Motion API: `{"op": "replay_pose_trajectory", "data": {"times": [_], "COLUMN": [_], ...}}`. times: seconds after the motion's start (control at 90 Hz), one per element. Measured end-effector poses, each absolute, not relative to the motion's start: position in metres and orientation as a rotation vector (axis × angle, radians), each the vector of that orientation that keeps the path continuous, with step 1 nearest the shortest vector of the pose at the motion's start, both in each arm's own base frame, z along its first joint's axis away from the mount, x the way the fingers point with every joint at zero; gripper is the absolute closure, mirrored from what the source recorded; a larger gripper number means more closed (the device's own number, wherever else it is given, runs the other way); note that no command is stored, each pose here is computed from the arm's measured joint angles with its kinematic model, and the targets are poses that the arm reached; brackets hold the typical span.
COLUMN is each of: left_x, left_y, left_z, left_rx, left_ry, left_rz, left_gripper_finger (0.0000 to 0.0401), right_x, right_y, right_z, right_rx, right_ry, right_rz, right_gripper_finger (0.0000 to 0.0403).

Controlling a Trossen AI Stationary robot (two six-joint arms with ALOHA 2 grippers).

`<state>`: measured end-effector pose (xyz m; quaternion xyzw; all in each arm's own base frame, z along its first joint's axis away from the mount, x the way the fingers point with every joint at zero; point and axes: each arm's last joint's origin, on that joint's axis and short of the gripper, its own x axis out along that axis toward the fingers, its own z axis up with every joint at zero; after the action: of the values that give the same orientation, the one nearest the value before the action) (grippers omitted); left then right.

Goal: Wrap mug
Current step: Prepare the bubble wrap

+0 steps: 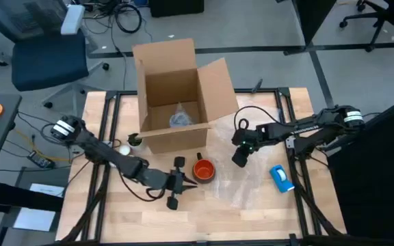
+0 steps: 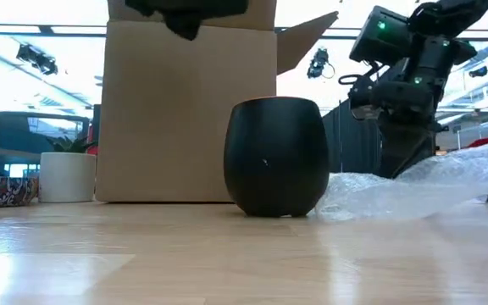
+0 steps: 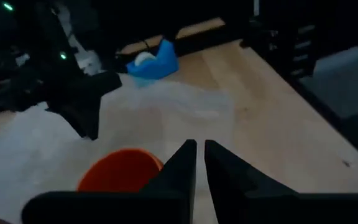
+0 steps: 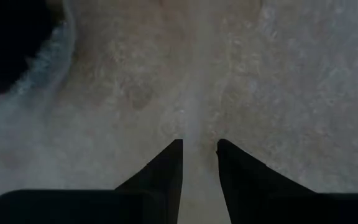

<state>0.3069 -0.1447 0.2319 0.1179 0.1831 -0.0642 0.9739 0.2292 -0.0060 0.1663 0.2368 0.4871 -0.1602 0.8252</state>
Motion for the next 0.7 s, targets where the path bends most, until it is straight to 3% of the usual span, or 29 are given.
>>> {"op": "replay_pose_trajectory", "data": {"times": [0.467,0.7], "left_x": [0.332,0.324], "left_y": [-0.158,-0.157], "left_z": [0.245,0.235], "left_rx": [0.286,0.329], "left_ry": [0.547,0.674], "left_rz": [-0.128,-0.130], "left_gripper_finger": [0.0335,0.0335], "right_x": [0.255,0.269], "right_y": [0.013,0.030], "right_z": [0.147,0.189], "right_rx": [0.478,0.367], "right_ry": [1.035,1.048], "right_rz": [-0.250,-0.223], "right_gripper_finger": [0.0330,0.0330]}}
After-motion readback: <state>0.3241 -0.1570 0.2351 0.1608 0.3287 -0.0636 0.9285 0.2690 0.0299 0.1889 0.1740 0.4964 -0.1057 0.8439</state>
